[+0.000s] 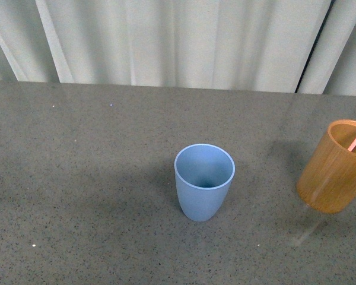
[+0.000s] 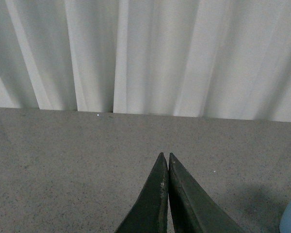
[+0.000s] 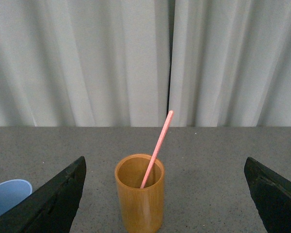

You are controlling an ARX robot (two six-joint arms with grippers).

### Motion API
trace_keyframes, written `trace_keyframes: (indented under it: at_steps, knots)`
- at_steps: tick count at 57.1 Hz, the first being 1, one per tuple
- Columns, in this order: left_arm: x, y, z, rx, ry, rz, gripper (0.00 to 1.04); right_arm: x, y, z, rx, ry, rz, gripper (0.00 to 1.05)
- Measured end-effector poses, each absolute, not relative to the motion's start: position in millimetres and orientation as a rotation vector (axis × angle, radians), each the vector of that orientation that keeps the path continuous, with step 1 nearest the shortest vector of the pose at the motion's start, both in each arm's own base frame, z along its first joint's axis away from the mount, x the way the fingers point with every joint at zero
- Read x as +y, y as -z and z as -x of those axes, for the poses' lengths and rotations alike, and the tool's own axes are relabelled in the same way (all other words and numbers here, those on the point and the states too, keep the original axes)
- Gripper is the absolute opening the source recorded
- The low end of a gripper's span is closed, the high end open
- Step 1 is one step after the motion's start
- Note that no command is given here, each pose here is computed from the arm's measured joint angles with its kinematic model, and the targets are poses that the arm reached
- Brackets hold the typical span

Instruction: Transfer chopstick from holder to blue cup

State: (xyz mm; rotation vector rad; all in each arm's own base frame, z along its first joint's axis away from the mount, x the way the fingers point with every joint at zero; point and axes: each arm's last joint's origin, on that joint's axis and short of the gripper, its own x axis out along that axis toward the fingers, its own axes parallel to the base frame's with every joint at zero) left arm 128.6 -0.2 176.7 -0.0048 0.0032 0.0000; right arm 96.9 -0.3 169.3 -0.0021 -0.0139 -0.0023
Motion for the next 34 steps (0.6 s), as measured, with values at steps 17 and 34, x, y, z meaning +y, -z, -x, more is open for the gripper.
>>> trace_keyframes:
  at_steps: [17, 34]
  knots:
    - [0, -173, -117, -0.023, 0.002, 0.004, 0.04, 0, -169, -97, -0.014, 0.002, 0.002, 0.95]
    - [0, -173, -111, -0.023, 0.003, 0.004, 0.04, 0, -169, -97, -0.014, 0.002, 0.002, 0.95]
